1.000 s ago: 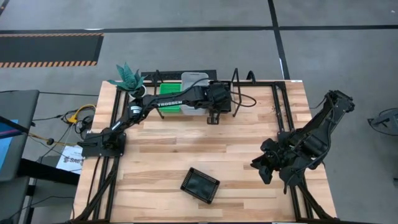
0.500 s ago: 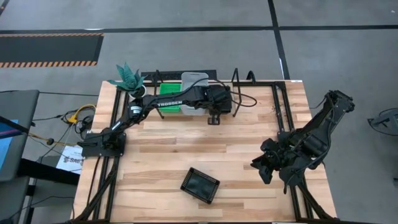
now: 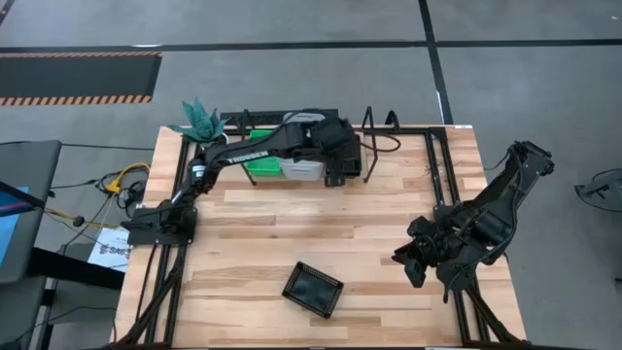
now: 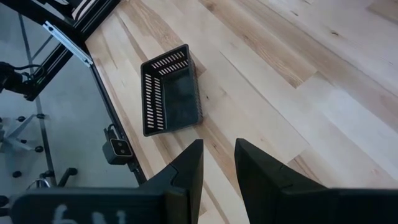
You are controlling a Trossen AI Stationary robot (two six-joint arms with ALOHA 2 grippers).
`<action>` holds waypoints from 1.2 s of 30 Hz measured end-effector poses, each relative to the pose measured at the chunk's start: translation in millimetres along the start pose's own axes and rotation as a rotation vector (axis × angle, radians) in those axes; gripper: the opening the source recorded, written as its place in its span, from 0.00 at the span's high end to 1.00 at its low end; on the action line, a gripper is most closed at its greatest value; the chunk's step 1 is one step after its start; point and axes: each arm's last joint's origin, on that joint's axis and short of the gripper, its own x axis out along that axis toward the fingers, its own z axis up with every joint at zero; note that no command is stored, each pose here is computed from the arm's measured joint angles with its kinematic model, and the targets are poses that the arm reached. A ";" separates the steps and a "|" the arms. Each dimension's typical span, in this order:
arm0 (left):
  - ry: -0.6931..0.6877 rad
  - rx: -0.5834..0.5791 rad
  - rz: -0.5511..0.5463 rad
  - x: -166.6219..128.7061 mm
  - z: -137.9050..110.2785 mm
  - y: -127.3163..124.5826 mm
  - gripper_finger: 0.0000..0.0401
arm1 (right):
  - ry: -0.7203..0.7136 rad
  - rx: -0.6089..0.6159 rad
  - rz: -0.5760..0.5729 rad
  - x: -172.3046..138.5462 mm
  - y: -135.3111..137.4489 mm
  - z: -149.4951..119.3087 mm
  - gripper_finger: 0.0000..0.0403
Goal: Stack baskets on shelf by color
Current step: Stack the black bin on top of the black bin on the shelf
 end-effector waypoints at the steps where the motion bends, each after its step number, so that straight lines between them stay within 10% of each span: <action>1: -0.010 -0.009 -0.004 -6.8 1.3 -0.8 0.65 | 0.000 -0.001 0.000 0.0 0.0 0.0 0.71; 13: 0.074 -0.084 -0.568 -111.4 -4.0 -90.7 0.65 | -0.004 -0.003 -0.001 0.4 0.2 -0.1 0.71; 23: 0.143 0.165 -0.411 -156.4 -28.4 -234.3 0.65 | -0.003 -0.009 -0.009 3.3 1.5 -1.8 0.71; 36: 0.591 0.012 -0.280 -96.7 -117.9 -302.3 0.65 | 0.089 -0.018 -0.051 29.7 13.5 -17.9 0.71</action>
